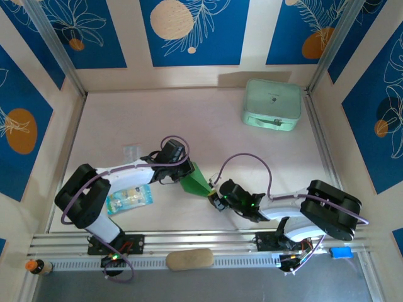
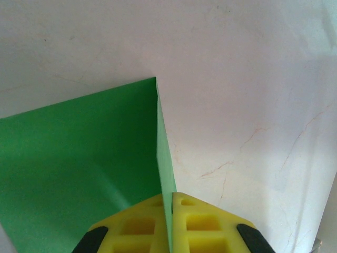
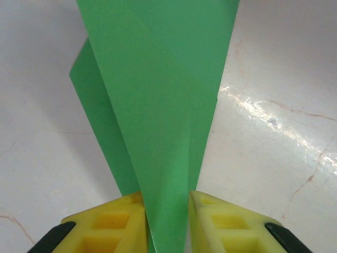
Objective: Fold a paper plane with a square sheet of paper (pick it up from the middle)
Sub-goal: Fourth fold the wing at the center of the table.
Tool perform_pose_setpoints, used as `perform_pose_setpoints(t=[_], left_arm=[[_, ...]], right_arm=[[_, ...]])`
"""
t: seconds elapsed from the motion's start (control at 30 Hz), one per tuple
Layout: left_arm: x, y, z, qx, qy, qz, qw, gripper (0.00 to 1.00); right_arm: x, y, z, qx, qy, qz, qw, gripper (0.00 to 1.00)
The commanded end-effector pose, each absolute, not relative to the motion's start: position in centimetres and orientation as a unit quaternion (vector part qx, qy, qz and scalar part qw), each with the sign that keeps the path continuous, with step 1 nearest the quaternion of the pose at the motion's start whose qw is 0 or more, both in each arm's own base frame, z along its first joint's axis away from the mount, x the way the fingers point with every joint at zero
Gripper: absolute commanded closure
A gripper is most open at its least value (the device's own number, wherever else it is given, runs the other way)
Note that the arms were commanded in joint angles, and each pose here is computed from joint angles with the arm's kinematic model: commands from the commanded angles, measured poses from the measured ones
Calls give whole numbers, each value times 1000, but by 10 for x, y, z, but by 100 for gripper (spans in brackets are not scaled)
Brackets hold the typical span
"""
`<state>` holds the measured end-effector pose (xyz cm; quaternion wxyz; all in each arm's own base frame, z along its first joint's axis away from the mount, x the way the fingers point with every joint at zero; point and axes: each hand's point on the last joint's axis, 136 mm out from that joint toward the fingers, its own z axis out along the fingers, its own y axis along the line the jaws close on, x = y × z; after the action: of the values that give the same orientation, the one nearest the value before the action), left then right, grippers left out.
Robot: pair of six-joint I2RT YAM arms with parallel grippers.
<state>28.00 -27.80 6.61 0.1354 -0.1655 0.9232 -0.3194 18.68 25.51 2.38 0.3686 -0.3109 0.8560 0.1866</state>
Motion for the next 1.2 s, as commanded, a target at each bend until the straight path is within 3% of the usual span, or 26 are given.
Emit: perform_pose_setpoints(t=[0.0, 0.33, 0.47, 0.67, 0.77, 0.9, 1.1, 1.17], left_arm=[[280, -271, 61, -176, 926, -309, 129, 97], [279, -270, 60, -177, 926, -308, 129, 96], [279, -269, 63, -178, 924, -310, 132, 84], [277, -254, 76, -190, 920, -303, 160, 52], [273, -244, 82, -198, 918, -299, 172, 45], [266, -232, 88, -207, 915, -295, 181, 41], [256, -227, 97, -207, 904, -322, 192, 53], [259, -235, 107, -176, 898, -345, 207, 47]], right_arm=[[182, 254, 24, -307, 858, 199, 360, 78], [180, 257, 21, -311, 860, 209, 348, 87], [177, 261, 17, -300, 868, 234, 320, 92], [173, 268, 6, -275, 885, 265, 267, 93], [170, 271, 2, -267, 889, 278, 247, 93], [166, 269, -5, -259, 900, 272, 222, 93], [162, 265, -7, -237, 909, 273, 209, 92], [163, 265, -6, -241, 909, 265, 215, 92]])
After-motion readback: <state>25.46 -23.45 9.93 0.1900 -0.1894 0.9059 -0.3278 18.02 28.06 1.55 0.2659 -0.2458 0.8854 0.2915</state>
